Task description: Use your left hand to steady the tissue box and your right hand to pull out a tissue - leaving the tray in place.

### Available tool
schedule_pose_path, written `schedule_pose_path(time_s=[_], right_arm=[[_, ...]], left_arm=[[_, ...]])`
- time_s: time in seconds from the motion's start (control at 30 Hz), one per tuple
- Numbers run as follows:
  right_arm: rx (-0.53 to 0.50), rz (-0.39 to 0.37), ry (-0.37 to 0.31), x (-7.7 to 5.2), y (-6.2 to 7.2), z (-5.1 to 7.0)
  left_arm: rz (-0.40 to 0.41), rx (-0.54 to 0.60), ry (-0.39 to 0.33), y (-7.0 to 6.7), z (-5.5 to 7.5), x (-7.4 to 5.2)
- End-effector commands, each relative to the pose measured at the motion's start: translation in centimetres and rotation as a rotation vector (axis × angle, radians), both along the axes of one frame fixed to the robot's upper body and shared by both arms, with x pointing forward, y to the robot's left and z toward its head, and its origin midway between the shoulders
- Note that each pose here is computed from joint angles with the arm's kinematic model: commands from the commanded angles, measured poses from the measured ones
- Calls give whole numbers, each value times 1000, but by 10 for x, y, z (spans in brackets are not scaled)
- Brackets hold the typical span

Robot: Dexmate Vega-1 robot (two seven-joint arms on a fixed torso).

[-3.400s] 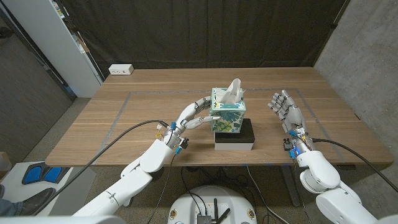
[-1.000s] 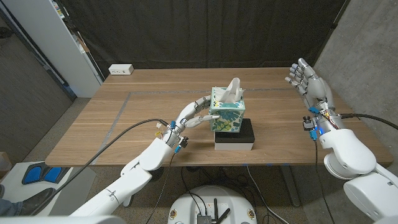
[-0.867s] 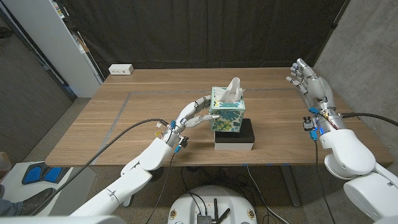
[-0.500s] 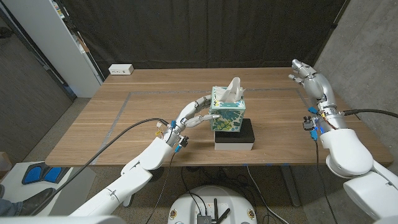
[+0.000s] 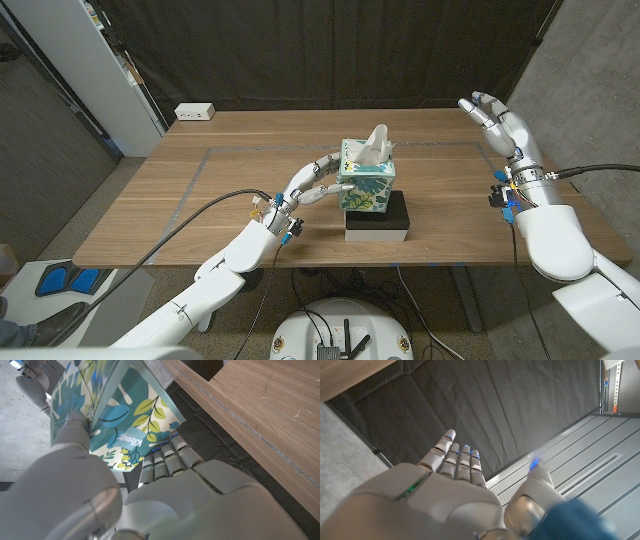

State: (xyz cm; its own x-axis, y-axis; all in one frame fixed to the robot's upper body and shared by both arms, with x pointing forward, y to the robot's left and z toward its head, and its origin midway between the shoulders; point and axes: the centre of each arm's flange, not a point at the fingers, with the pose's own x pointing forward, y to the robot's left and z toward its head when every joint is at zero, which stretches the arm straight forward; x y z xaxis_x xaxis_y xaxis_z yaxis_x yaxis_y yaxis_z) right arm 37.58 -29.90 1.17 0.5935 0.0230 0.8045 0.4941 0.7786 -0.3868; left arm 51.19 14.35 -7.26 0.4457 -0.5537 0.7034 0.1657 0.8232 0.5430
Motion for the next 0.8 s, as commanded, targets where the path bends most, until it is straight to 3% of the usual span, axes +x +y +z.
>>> schedule_pose_path(time_s=[0.03,0.57,0.8], right_arm=[[-116,-152,-26,-5,4,6],[-276,-317,-47,-12,8,13],[-355,-387,-24,-17,8,18]], left_arm=[[-1,6,-6,-2,1,0],[7,6,-6,-3,1,2],[11,4,-9,-2,1,1]])
